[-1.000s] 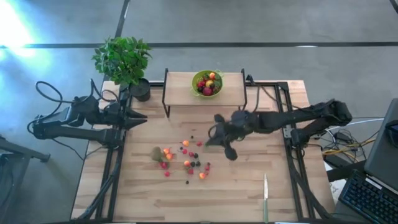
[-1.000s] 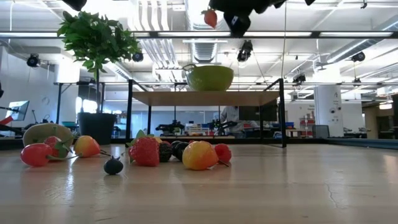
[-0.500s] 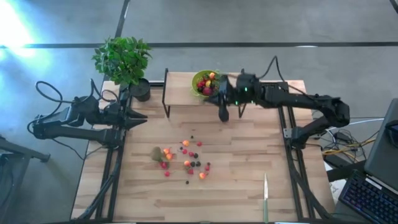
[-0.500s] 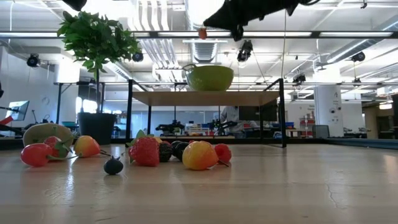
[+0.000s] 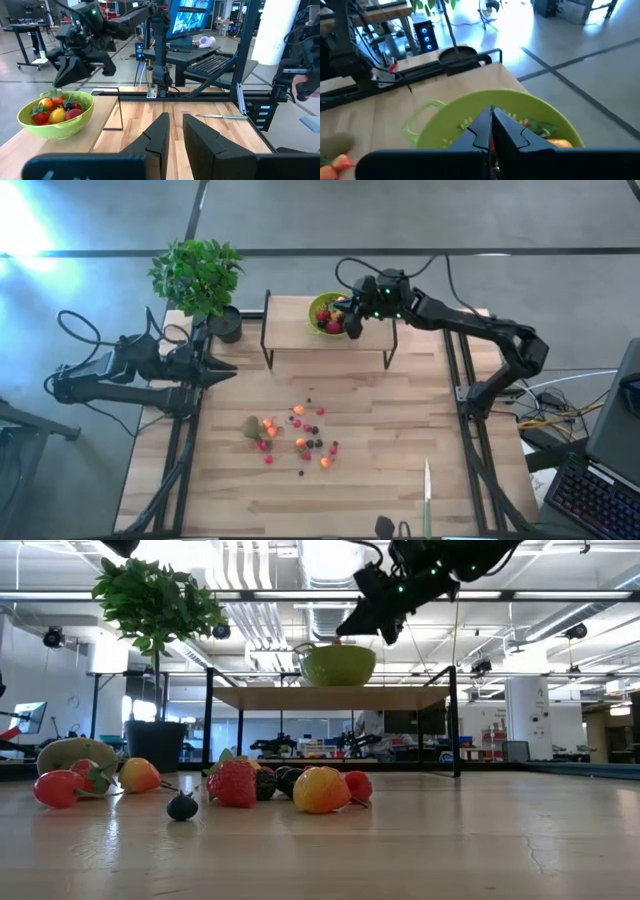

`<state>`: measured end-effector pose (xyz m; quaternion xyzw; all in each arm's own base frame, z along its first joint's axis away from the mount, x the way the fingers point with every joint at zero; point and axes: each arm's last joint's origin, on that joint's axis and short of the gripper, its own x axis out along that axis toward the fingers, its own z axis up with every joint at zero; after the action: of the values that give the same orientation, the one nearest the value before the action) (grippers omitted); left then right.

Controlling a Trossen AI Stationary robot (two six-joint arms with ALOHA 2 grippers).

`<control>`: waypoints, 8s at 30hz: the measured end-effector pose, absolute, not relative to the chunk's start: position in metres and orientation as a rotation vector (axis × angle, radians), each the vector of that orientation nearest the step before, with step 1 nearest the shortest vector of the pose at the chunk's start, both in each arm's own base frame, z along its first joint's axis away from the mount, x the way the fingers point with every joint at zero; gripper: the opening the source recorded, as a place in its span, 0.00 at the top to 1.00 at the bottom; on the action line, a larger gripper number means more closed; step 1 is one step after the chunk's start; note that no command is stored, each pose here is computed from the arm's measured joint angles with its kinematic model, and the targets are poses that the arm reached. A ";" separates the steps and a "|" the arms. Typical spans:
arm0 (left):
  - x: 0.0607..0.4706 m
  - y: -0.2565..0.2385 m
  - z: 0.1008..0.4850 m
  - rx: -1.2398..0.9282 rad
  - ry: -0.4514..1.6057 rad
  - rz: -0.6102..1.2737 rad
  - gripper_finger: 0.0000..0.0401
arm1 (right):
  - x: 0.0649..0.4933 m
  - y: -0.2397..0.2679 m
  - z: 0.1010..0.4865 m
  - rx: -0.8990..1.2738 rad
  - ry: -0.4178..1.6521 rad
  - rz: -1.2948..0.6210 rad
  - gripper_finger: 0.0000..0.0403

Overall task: Pick & Place Fruit
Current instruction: Put the red strawberry into the green strainer bowl on the shelf, then put the red cherry into the green strainer bowl on the shelf

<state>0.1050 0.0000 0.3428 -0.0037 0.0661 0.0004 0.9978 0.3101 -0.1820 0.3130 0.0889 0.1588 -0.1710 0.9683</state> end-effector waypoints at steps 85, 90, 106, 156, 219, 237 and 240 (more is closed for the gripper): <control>0.147 -0.008 0.329 -0.025 0.254 -0.104 0.76 | 0.089 0.001 0.244 0.156 0.221 0.001 0.95; 0.172 -0.022 0.322 -0.013 0.351 -0.170 0.58 | 0.090 0.001 0.244 0.156 0.222 0.003 0.92; 0.200 -0.072 0.296 -0.052 0.796 -0.256 0.47 | 0.090 0.001 0.244 0.156 0.224 0.002 0.84; 0.284 -0.132 0.153 -0.061 1.234 -0.105 0.67 | 0.090 0.001 0.244 0.156 0.223 0.002 0.50; 0.357 -0.073 0.327 0.551 0.506 0.238 0.99 | 0.089 0.001 0.244 0.156 0.222 0.002 0.15; 0.359 0.085 0.370 0.350 0.184 0.515 0.99 | 0.089 0.001 0.244 0.156 0.222 0.002 0.17; 0.353 0.110 0.370 0.281 0.173 0.587 0.99 | 0.089 0.001 0.244 0.156 0.222 0.002 0.19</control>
<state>0.3528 0.1097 0.3696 0.1380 0.0848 0.2880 0.9438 0.0895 0.0013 0.2443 0.0776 0.1109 0.0008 0.9908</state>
